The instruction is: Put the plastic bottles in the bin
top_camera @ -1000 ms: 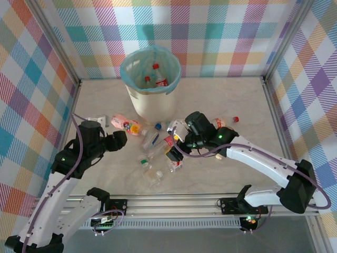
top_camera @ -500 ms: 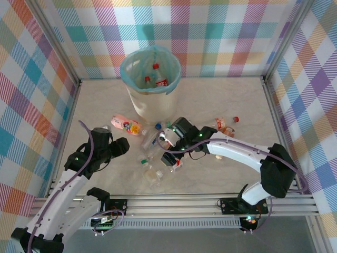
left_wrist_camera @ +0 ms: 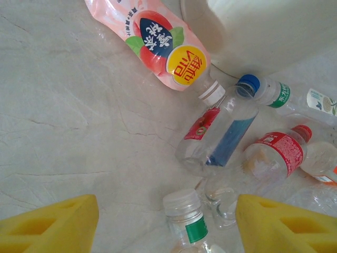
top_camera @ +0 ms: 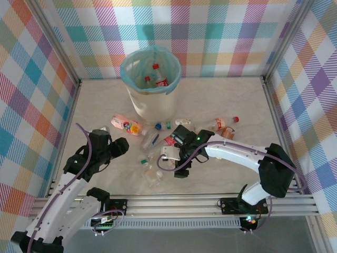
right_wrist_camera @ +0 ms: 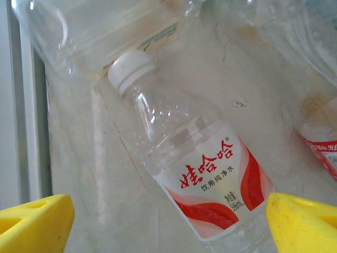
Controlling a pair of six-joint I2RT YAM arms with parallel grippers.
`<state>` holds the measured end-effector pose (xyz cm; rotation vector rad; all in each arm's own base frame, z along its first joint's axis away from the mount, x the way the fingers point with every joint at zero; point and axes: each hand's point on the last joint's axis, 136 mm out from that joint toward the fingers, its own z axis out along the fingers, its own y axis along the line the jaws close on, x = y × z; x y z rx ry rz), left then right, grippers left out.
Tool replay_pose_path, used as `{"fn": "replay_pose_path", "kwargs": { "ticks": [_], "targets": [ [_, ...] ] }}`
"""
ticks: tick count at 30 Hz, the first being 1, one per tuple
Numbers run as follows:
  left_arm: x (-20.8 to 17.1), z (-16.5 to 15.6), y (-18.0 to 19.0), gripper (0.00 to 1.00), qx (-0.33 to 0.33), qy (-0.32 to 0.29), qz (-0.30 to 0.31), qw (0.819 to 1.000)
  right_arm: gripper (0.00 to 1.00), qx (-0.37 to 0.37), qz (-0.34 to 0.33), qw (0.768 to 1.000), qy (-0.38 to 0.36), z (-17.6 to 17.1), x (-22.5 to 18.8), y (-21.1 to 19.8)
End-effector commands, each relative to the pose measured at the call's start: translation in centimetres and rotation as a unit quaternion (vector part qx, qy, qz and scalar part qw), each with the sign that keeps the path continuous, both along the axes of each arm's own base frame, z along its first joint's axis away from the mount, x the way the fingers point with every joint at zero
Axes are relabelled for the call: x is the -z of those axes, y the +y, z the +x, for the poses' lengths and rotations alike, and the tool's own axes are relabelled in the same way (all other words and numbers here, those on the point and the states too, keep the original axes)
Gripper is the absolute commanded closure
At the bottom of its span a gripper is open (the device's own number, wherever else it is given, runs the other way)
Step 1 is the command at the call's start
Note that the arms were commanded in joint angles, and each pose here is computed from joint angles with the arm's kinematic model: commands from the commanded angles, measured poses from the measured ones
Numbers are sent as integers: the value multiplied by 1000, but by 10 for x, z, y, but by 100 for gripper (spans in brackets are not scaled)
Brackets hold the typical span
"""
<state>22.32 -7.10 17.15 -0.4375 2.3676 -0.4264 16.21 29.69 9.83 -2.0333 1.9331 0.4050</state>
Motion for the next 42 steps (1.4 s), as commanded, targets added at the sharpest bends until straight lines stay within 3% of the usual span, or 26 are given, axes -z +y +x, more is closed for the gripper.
{"fn": "replay_pose_path", "kwargs": {
  "ticks": [1, 5, 14, 23, 32, 36, 42],
  "targets": [
    [-4, 4, -6, 30, 5, -7, -11, 1000, 4, -105, -32, 993, -50, 3, 13, -8],
    [-5, 4, -8, 30, 14, -6, -8, 1000, 3, -146, -53, 985, -73, 12, 31, -11],
    [-7, 0, -1, 30, 10, -11, 5, 1000, 4, -138, -63, 985, -78, 33, 63, -10],
    [-9, 7, -4, 30, 20, -10, 15, 1000, 18, -107, -73, 990, -57, 33, 81, -16],
    [-21, 17, -7, 30, 27, -21, 21, 999, 40, -73, -65, 994, -56, 31, 68, -20],
    [-31, 22, -7, 30, 29, -31, 30, 999, 45, -50, -63, 995, -52, 33, 59, -20],
    [-67, 34, -11, 30, 50, -81, 38, 995, 45, 0, -17, 999, -50, 32, 23, -12]
  ]
}}
